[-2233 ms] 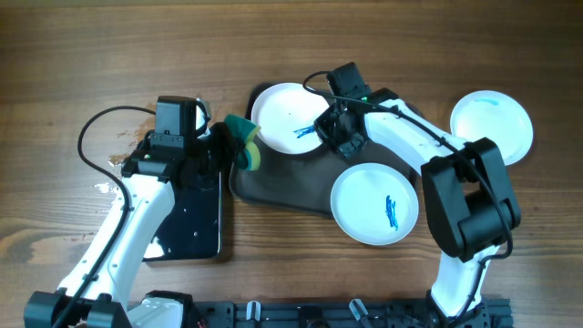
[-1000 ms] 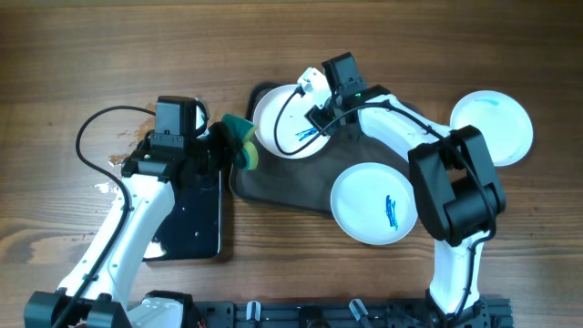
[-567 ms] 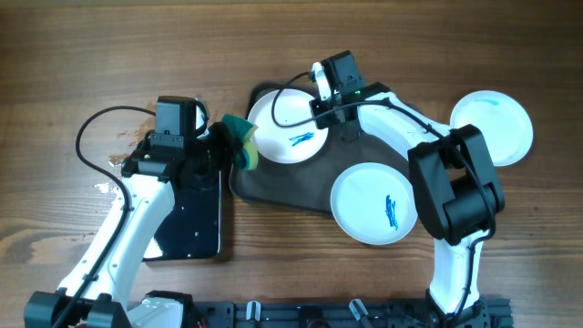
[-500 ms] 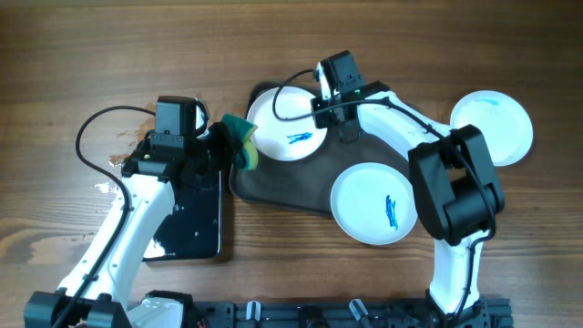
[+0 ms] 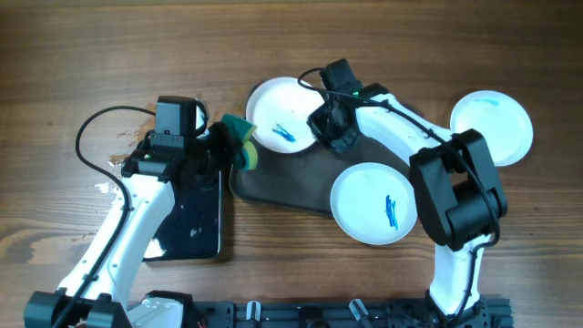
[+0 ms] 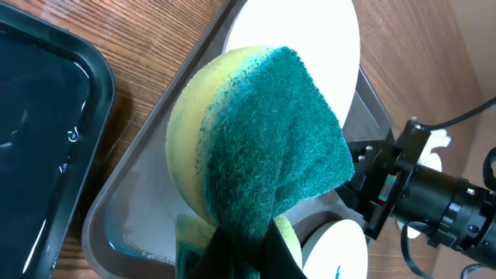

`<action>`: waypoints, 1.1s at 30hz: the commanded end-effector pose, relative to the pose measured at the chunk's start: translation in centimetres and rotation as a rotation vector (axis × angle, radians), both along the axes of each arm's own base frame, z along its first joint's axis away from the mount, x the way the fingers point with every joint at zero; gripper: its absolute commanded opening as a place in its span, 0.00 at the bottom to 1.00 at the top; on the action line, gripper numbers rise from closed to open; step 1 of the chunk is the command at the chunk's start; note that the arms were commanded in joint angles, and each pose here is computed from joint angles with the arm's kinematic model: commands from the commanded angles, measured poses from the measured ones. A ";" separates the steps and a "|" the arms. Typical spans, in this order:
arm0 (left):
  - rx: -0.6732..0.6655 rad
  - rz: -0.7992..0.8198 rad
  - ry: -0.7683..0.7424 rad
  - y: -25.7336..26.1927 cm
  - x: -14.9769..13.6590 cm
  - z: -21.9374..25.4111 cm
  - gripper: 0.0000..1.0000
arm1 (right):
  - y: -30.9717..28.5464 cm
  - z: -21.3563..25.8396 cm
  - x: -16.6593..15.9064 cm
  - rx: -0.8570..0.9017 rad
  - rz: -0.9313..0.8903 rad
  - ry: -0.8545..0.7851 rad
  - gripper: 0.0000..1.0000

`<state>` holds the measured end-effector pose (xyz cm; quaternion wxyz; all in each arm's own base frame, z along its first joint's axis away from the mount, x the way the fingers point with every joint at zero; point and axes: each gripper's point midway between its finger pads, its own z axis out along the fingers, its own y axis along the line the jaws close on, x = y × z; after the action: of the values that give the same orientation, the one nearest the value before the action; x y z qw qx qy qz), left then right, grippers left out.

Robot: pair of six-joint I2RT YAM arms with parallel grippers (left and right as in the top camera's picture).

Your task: Clean dirty plates on tray and stack at the side

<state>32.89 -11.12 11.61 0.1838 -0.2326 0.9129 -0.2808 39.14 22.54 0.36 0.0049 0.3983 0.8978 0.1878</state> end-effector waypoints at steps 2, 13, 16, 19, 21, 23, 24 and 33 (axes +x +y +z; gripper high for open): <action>0.013 0.001 -0.026 0.0 0.6 0.7 0.04 | -0.9 -2.0 -0.3 -0.021 -0.107 0.058 0.04; 0.014 0.001 -0.023 0.0 0.6 0.6 0.04 | -2.0 0.3 0.9 -0.125 0.140 -0.112 0.73; 0.014 0.001 -0.022 0.0 0.6 0.5 0.04 | -4.3 3.0 1.3 -0.272 0.231 -0.204 0.80; 0.014 0.001 -0.023 0.0 0.6 0.5 0.04 | -6.5 6.2 3.0 -0.501 0.558 -0.379 0.79; 0.014 0.001 -0.023 0.0 0.6 0.5 0.04 | -5.4 7.1 3.8 -0.597 1.041 -0.519 0.94; 0.017 0.003 -0.023 0.1 0.7 0.5 0.04 | -5.9 7.1 4.2 -0.697 1.297 -0.552 1.00; 0.017 0.003 -0.023 0.1 0.7 0.5 0.04 | -6.2 7.2 4.7 -0.728 1.310 -0.559 1.00; 0.017 0.004 -0.023 0.1 0.7 0.5 0.04 | -3.7 6.6 7.6 -0.520 1.307 -0.783 0.79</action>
<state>33.00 -10.84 11.49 0.1878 -0.2357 0.9136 -0.2729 47.46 16.74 9.12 0.3190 -0.2791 0.9057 0.0116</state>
